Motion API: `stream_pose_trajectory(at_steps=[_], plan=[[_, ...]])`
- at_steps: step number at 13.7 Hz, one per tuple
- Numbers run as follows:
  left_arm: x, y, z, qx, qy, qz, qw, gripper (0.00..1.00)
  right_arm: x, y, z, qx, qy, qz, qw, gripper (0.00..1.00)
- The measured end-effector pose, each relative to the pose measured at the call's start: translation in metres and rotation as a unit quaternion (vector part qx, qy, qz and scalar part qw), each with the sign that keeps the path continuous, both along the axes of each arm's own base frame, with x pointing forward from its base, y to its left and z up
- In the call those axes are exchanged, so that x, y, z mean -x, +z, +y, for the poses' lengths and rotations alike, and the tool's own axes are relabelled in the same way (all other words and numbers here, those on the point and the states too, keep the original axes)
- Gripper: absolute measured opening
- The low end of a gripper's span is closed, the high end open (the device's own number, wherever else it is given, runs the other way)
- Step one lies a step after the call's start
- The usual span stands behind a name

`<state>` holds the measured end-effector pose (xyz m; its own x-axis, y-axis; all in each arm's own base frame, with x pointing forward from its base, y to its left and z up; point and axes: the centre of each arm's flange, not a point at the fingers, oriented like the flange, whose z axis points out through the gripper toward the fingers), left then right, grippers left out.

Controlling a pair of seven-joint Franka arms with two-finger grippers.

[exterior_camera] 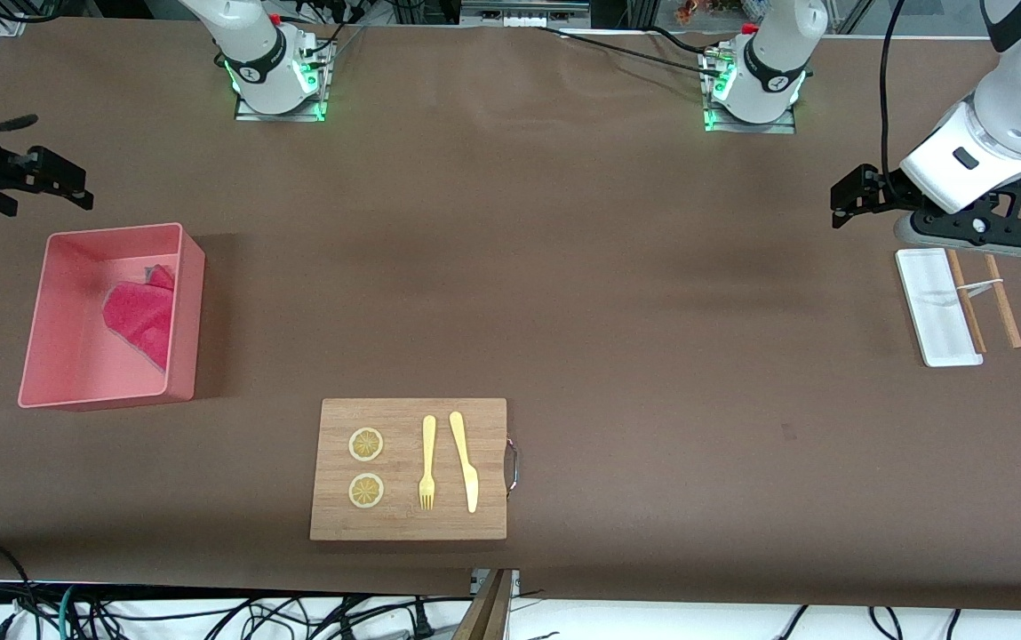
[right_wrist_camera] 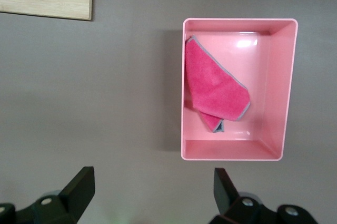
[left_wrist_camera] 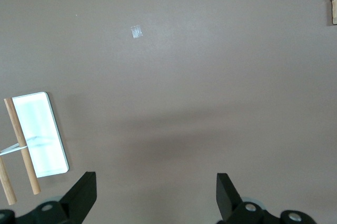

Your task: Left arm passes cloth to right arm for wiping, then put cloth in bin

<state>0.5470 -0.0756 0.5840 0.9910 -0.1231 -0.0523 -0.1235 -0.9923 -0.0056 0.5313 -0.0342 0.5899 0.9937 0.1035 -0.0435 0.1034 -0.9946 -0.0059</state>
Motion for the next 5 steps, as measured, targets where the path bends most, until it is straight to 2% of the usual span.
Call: stream_pose_trajectory(at_steps=[5], plan=[[0.0,0.0,-0.0001,0.0,0.0,0.0,1.0,1.0,0.0043,-0.0012,0.0044,-0.004,-0.006,0.015,1.0,1.0]])
